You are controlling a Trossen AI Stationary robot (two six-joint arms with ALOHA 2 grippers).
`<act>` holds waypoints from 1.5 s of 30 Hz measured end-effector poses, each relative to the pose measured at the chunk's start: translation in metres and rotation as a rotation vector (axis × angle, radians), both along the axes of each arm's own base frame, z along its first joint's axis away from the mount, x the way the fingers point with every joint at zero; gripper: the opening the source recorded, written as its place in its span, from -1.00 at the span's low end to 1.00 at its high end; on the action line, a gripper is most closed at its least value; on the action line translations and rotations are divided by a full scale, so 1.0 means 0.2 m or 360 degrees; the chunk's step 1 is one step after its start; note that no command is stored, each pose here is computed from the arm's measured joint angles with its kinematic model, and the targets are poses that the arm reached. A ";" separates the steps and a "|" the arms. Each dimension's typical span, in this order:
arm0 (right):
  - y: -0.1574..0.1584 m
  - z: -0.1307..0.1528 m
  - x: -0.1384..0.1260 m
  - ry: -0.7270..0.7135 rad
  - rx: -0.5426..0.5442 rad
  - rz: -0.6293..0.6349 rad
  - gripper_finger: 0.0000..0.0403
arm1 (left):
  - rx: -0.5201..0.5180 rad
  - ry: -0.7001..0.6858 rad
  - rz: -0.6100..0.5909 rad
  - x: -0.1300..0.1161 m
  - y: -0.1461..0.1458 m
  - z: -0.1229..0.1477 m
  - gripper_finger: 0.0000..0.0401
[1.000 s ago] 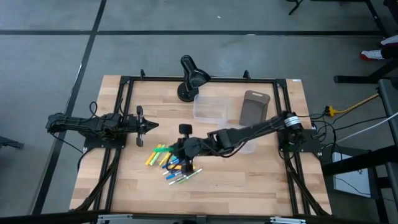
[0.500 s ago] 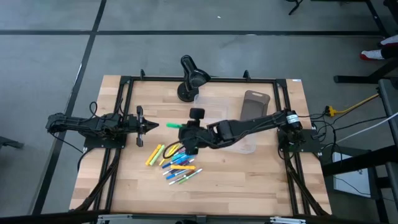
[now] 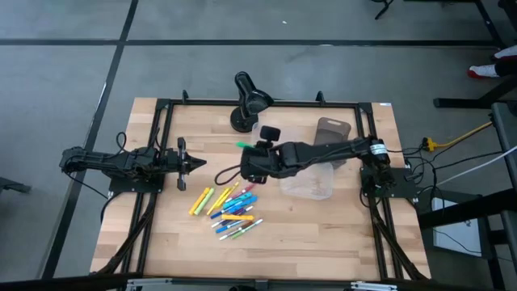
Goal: Pick & Place Markers
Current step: Put the green highlighter pen into the top transparent bin
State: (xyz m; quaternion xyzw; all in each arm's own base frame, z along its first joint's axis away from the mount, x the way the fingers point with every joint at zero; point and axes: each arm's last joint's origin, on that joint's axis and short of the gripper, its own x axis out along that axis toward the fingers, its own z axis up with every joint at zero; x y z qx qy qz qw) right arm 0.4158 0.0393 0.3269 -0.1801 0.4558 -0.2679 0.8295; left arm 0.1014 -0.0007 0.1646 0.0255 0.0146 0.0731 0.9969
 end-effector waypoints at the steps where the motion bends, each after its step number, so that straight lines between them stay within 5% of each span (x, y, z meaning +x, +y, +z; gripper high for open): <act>1: -0.01 -0.01 -0.01 0.0021 0.0008 -0.0028 -0.60 | 0.0000 0.0000 0.0000 0.00 0.00 0.00 -0.97; 16: -0.14 -0.05 -0.11 0.0266 0.0070 -0.0308 -0.63 | 0.0001 0.0000 0.0000 0.00 0.00 0.00 -0.96; 34: -0.26 -0.30 -0.17 0.0619 0.0036 -0.0385 -0.60 | 0.0000 0.0000 0.0000 0.00 0.00 0.00 -0.97; 45: -0.38 -0.34 -0.27 0.0717 0.0057 -0.0505 -0.64 | 0.0000 0.0000 0.0000 0.00 0.00 0.00 -0.96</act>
